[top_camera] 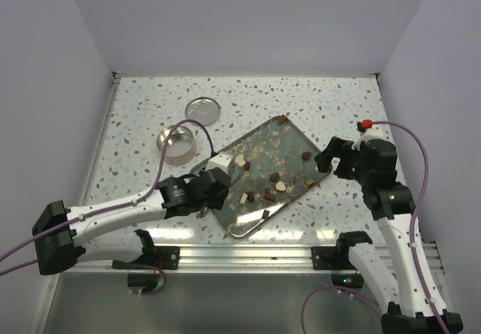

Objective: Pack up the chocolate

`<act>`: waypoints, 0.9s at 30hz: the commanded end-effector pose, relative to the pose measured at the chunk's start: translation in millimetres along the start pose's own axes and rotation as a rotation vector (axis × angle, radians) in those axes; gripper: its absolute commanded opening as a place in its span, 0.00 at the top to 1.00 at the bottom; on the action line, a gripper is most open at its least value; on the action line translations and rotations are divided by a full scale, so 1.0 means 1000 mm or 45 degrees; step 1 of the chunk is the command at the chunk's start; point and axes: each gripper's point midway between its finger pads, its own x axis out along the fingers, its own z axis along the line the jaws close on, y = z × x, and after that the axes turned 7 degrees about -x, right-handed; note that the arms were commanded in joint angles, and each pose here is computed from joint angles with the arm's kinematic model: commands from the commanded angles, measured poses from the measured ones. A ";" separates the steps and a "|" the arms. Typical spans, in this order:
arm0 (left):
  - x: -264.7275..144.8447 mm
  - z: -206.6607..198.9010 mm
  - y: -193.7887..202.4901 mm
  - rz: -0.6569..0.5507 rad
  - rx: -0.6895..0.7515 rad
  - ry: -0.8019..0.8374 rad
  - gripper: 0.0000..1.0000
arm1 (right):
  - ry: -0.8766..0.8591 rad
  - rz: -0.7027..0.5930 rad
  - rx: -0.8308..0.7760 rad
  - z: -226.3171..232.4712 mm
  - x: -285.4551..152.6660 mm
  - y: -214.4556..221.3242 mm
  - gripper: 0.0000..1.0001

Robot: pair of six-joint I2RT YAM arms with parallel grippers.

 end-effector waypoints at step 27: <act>0.026 -0.006 -0.040 -0.099 0.019 0.050 0.59 | 0.019 -0.003 -0.032 -0.001 -0.005 -0.007 0.03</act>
